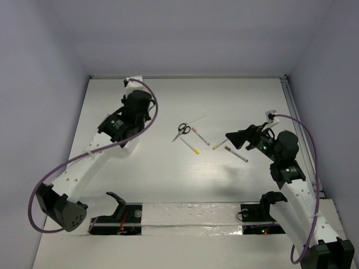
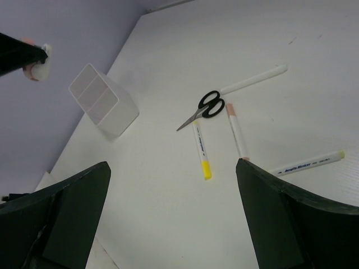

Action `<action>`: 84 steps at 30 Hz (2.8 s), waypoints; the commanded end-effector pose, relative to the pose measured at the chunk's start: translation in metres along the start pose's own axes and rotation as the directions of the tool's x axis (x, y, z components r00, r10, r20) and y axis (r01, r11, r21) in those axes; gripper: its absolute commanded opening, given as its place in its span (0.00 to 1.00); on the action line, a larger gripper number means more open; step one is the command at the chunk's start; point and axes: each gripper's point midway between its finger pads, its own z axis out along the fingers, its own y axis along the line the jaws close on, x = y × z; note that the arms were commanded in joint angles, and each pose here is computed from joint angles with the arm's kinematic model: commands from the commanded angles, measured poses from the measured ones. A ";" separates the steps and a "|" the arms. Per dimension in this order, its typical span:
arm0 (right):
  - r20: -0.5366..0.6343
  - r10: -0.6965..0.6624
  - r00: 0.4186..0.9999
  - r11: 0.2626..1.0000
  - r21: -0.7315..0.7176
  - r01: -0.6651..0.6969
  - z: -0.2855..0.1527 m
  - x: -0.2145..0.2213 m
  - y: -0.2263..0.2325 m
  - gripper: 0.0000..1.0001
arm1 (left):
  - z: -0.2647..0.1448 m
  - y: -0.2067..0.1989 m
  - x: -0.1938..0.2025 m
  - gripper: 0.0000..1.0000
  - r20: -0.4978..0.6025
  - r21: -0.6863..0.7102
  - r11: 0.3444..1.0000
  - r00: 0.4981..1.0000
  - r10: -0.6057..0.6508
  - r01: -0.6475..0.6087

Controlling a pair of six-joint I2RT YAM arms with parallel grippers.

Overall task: Sort the stationery into containers
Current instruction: Place the stationery in the storage box.

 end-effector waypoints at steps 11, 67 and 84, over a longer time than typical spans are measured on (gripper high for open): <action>0.066 -0.048 0.997 0.998 -0.026 0.050 -0.001 -0.017 0.011 1.00 | 0.050 0.141 -0.039 0.06 -0.131 -0.245 0.954 0.981 0.145 -0.174; 0.077 -0.067 0.995 0.997 -0.026 0.069 -0.006 -0.020 0.015 1.00 | 0.090 0.193 0.046 0.26 -0.428 -0.170 0.934 0.877 0.218 -0.315; 0.075 -0.070 0.995 0.997 -0.037 0.073 -0.006 -0.020 0.017 1.00 | 0.086 0.199 0.030 0.41 -0.397 -0.225 0.922 0.894 0.208 -0.314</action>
